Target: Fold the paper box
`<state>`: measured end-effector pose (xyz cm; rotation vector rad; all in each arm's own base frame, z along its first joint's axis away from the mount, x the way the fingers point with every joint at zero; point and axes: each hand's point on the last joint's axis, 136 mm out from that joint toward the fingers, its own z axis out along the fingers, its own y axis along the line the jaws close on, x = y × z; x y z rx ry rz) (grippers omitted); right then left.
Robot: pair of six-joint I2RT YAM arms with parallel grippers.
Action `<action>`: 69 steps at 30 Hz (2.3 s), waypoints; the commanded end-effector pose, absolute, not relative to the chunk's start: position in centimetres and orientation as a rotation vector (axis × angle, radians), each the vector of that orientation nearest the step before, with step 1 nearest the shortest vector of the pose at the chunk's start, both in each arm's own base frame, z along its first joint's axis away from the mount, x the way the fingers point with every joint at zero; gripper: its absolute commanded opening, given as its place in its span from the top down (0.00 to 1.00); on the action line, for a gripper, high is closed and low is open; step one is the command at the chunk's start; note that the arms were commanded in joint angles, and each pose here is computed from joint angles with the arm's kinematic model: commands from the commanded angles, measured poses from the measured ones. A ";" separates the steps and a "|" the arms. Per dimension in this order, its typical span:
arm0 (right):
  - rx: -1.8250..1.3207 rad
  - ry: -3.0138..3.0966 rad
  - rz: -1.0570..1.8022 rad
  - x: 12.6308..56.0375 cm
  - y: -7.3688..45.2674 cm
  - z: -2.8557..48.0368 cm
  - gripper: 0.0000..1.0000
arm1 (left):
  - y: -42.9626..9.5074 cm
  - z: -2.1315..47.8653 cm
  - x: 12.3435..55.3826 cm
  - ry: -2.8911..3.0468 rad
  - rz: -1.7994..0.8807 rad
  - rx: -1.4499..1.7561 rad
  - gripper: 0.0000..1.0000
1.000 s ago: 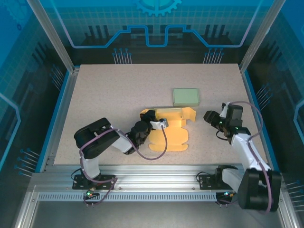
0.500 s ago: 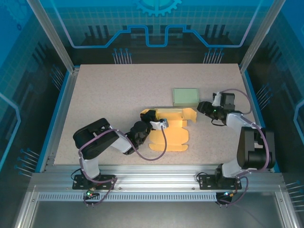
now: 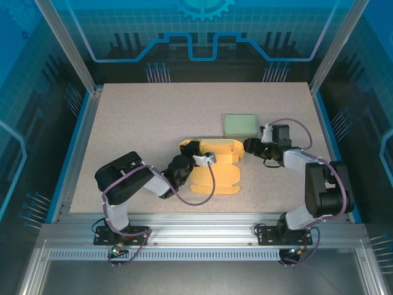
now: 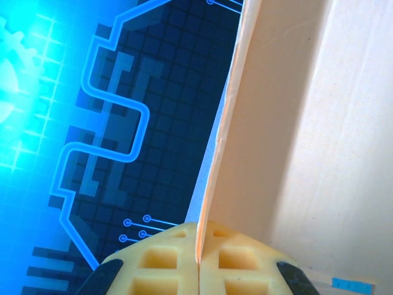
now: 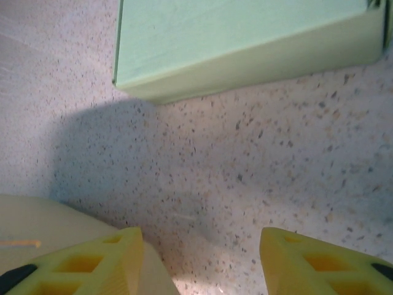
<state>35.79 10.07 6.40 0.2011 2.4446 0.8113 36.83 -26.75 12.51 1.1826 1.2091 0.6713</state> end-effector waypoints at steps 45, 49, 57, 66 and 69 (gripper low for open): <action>-0.133 2.373 0.646 29.8 16.4 7.1 0.38 | -27.0 10.9 37.7 1.123 0.813 1.276 1.00; -0.129 2.365 0.610 29.8 15.8 6.9 0.36 | -27.2 10.7 37.5 1.113 0.816 1.289 1.00; -0.185 2.345 0.610 31.3 16.7 6.9 0.37 | -27.6 10.6 36.9 1.092 0.787 1.312 1.00; -0.220 2.283 0.604 32.5 17.8 7.1 0.36 | -27.6 9.7 36.9 1.082 0.813 1.350 1.00; -0.223 2.279 0.587 32.5 17.7 6.9 0.35 | -27.7 9.7 36.9 1.082 0.810 1.348 1.00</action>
